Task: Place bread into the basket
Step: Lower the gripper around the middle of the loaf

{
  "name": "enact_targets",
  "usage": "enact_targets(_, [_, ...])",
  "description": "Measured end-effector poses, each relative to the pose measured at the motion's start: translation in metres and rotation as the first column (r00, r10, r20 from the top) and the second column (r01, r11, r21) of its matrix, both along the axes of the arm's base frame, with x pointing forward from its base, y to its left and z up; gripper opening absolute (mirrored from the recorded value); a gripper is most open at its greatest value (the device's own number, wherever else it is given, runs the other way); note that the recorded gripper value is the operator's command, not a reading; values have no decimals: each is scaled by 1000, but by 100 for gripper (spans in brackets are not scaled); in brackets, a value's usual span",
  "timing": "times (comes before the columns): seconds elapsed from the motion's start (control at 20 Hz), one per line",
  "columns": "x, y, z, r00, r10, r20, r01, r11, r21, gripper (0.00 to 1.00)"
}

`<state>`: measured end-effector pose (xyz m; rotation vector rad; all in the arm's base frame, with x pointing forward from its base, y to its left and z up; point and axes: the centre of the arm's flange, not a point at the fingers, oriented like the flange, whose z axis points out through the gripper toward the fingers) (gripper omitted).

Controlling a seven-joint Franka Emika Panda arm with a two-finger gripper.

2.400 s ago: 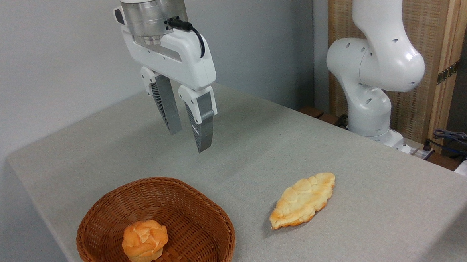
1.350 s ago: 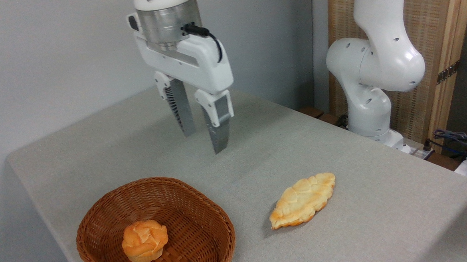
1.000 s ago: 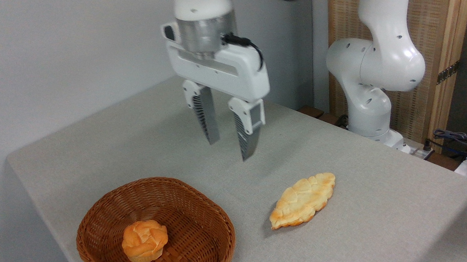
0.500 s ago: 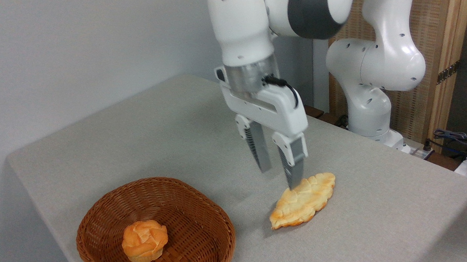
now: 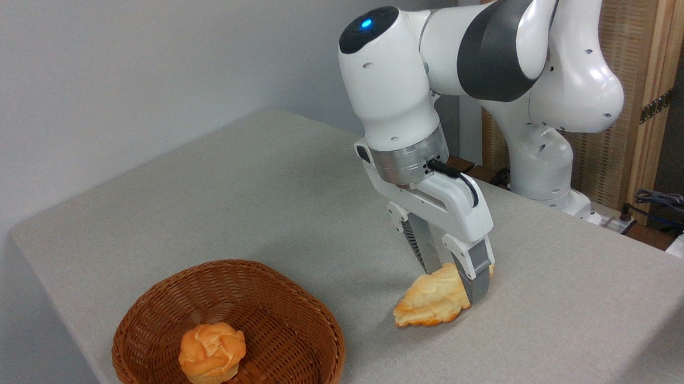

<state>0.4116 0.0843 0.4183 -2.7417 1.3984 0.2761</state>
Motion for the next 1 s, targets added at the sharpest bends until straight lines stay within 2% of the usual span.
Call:
enact_targets(0.3, [-2, -2, -12, 1000, -4, -21, 4, 1000, -3, 99])
enact_targets(0.35, [-2, -4, -14, 1000, -9, -21, 9, 1000, -3, 93])
enact_targets(0.4, [-1, -6, -17, 1000, -14, -18, 14, 1000, -4, 83])
enact_targets(0.5, [-1, -9, -20, 1000, -24, -15, 24, 1000, -4, 49])
enact_targets(0.55, [-1, -10, -21, 999, -31, -16, 31, 999, -5, 45])
enact_targets(1.0, [0, -14, -24, 996, -80, -26, 80, 997, -14, 38])
